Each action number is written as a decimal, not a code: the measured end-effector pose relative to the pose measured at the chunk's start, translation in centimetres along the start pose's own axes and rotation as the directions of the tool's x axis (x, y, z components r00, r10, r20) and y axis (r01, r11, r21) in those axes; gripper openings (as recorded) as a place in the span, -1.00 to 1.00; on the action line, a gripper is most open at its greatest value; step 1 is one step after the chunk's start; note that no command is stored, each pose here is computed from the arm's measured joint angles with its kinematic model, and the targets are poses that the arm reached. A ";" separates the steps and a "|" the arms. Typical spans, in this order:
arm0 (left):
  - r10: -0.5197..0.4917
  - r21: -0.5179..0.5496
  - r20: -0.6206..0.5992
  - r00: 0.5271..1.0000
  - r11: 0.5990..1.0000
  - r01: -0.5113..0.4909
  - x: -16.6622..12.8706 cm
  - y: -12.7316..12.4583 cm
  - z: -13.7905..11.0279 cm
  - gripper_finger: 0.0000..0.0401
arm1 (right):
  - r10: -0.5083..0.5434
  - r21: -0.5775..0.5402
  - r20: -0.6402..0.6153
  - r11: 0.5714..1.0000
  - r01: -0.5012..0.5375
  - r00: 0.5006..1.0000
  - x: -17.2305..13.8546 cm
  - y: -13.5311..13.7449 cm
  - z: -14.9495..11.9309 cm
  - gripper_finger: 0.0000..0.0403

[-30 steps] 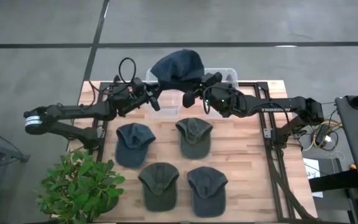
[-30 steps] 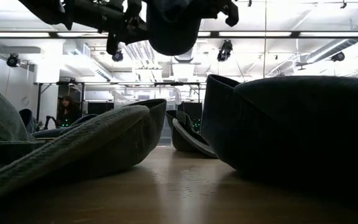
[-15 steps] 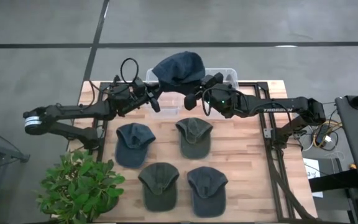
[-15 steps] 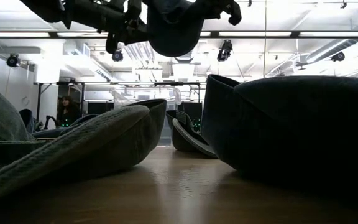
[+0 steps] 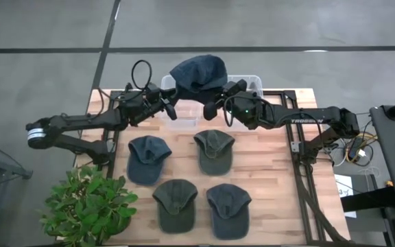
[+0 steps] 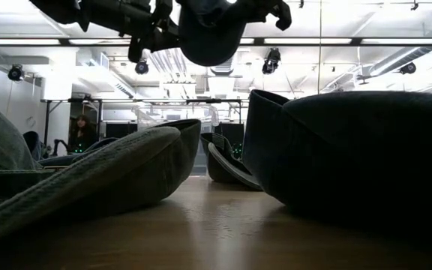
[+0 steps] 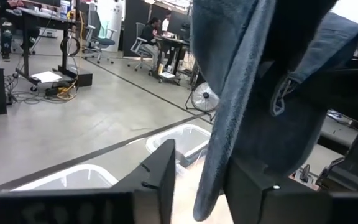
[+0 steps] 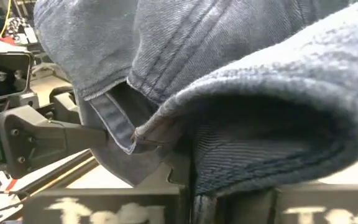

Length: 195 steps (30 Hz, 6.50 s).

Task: Pick & Place hat
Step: Put the top right blue cap into the left transparent bin, then put the top blue cap into the left transparent bin

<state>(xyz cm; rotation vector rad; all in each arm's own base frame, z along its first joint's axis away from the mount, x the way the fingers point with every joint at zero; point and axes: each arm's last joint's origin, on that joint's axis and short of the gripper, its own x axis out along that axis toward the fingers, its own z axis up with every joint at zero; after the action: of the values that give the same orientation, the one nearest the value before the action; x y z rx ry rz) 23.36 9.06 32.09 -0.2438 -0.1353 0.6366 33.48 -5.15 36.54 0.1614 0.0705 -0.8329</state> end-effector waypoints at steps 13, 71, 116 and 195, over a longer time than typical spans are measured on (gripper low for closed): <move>-0.021 0.113 0.013 1.000 0.993 0.020 0.2 -0.1 0.2 -0.14 | 0.006 -0.061 -0.040 0.998 -0.009 0.999 -0.3 0.1 -0.5 -0.94; 0.363 -0.040 -0.219 0.905 0.924 -0.380 1.7 1.1 0.9 -1.00 | -0.029 -0.253 -0.219 0.967 -0.028 0.975 -2.0 -1.8 -1.0 -0.26; 0.305 -0.143 -0.744 0.595 0.796 -0.588 7.6 4.6 0.8 -0.97 | -0.019 -0.251 -0.216 0.967 -0.037 0.976 -2.2 -1.9 -0.8 -0.40; -0.074 -0.164 -0.796 0.600 0.982 -0.097 0.3 -4.4 6.1 -0.35 | -0.036 -0.284 -0.254 0.958 -0.039 0.967 -2.3 -2.1 -1.2 -0.46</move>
<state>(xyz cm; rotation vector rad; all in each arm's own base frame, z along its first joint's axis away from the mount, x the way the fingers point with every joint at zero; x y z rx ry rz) 24.87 6.98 39.19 -0.7070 0.6995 0.4713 30.37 -4.62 35.39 -0.0059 0.4341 -0.7877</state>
